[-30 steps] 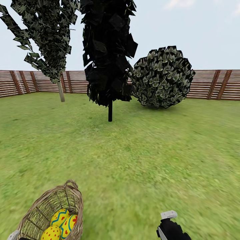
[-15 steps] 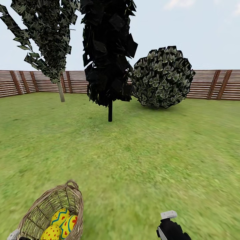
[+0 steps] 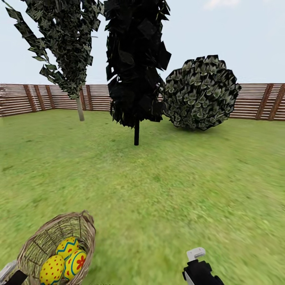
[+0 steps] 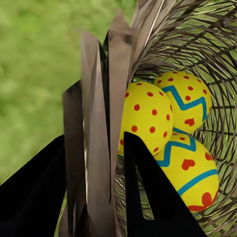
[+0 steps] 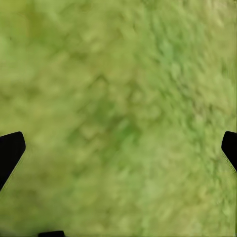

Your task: Take the three Easter eggs out of the wicker basket on the lawn in the garden, then place them on the lawn next to a single tree (choose any tree) so that all three eggs are next to the same tree and none are left in the basket.

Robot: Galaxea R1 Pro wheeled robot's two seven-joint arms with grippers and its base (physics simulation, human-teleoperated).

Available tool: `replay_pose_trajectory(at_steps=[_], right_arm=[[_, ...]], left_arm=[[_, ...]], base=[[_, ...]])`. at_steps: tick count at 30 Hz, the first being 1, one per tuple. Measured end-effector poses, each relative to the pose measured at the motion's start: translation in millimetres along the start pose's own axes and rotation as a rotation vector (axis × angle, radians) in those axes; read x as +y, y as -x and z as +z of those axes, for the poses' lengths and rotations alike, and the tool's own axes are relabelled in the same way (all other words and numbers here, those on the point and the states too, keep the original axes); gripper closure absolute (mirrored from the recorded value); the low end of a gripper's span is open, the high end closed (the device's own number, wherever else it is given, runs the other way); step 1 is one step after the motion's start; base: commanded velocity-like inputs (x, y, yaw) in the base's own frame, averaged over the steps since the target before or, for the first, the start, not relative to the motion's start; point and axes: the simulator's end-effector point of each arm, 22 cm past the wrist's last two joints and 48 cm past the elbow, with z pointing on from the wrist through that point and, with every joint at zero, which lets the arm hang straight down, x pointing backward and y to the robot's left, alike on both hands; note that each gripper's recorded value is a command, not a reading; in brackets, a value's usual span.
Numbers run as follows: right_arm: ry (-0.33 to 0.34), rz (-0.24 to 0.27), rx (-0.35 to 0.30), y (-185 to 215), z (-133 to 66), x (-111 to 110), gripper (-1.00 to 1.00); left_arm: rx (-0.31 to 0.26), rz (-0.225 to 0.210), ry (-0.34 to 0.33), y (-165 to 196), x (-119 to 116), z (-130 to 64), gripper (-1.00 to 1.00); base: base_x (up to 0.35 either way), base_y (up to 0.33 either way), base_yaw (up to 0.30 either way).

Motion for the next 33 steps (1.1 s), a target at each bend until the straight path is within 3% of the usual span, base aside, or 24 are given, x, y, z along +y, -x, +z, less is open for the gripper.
replay_pose_trajectory(at_steps=[4, 7, 9, 12, 26, 33], right_arm=[[0.0, -0.002, 0.001, 4, -6.7, -3, -1.0], [0.0, -0.002, 0.0, 6, -11.8, -5, -1.0], [0.0, -0.002, 0.0, 8, -15.0, -7, -1.0], [0.0, -0.002, 0.0, 11, -19.9, -9, -1.0], [0.003, -0.001, 0.002, 22, -42.6, -18, -1.0], [0.003, 0.0, 0.002, 27, -54.1, -23, -1.0]], left_arm=[[0.007, 0.006, -0.004, 0, -6, -5.4, 1.0], [0.01, 0.003, -0.068, 2, -23, -10.1, 1.0], [0.011, -0.01, -0.076, 6, -25, -13.2, 1.0], [0.028, 0.008, -0.079, 3, -30, -17.4, 1.0], [0.038, -0.01, -0.084, 7, -45, -36.6, 1.0], [0.041, -0.01, -0.083, 17, -49, -46.6, 1.0]], base=[[0.0, 0.0, 0.297], [0.0, 0.0, 0.297], [0.0, 0.0, 0.297], [0.0, 0.0, 0.297], [-0.019, 0.013, 0.275], [0.289, -0.014, 0.2]])
